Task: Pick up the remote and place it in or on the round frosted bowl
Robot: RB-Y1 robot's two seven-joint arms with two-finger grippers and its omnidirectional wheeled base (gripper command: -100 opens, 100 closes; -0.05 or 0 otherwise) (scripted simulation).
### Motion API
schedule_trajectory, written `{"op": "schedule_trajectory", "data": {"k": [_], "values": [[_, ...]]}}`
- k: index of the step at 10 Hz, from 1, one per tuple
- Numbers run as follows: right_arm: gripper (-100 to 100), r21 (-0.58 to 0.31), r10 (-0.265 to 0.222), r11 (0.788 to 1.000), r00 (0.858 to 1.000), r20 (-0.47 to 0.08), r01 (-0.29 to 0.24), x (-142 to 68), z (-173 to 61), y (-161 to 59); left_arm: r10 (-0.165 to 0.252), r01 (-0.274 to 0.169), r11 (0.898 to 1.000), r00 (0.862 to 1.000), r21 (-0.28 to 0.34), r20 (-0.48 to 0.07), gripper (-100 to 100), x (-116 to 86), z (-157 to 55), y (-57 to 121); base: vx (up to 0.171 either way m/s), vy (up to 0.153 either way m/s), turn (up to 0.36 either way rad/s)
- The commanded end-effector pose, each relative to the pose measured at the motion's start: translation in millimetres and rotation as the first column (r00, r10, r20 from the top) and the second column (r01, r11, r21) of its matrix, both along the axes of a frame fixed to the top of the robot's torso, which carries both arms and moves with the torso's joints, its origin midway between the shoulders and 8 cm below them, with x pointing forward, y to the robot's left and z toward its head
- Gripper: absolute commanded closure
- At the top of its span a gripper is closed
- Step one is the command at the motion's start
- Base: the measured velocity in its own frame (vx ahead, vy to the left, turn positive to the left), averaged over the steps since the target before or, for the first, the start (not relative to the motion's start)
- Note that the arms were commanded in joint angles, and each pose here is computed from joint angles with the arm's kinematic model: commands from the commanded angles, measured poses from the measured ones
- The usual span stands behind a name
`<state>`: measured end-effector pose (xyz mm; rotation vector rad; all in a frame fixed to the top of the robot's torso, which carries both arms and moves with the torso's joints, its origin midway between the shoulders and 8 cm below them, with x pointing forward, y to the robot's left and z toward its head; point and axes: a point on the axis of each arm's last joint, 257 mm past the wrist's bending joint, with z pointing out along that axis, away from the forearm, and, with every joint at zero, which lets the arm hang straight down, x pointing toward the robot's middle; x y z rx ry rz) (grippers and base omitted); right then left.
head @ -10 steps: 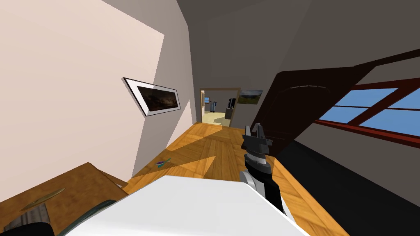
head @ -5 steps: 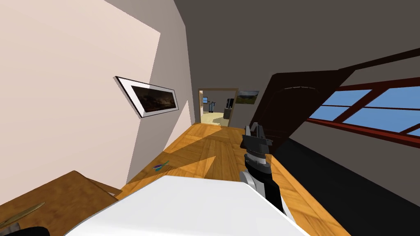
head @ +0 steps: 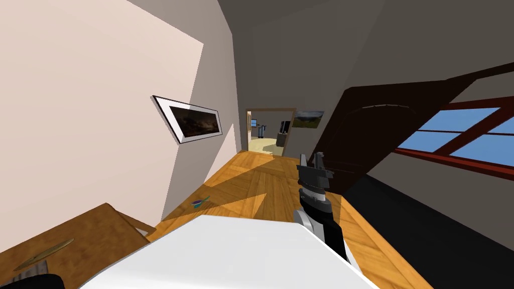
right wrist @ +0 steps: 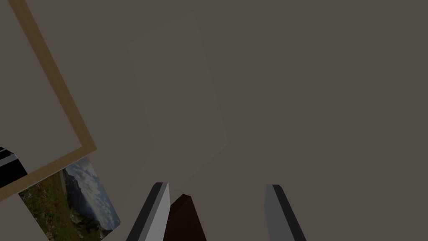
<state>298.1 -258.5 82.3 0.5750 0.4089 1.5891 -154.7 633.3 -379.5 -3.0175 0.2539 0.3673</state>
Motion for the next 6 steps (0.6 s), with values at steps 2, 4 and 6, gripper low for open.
{"op": "schedule_trajectory", "data": {"k": [2,4,6], "values": [[0,0.0,0.0,1.0,1.0,0.0,0.0,0.0,0.0,0.0,-0.053,0.056,0.998,0.996,-0.04,0.075,100,56.2,1.2,-1.4,0.052,0.026,0.153],[0,0.0,0.0,1.0,1.0,0.0,0.0,0.0,0.0,0.0,-0.093,0.102,0.993,0.987,-0.067,0.135,100,96.3,0.6,-5.7,0.047,-0.004,0.149],[0,0.0,0.0,1.0,1.0,0.0,0.0,0.0,0.0,0.0,-0.105,0.117,0.99,0.983,-0.075,0.154,100,108.5,0.6,-7.7,0.017,-0.001,0.057]]}}
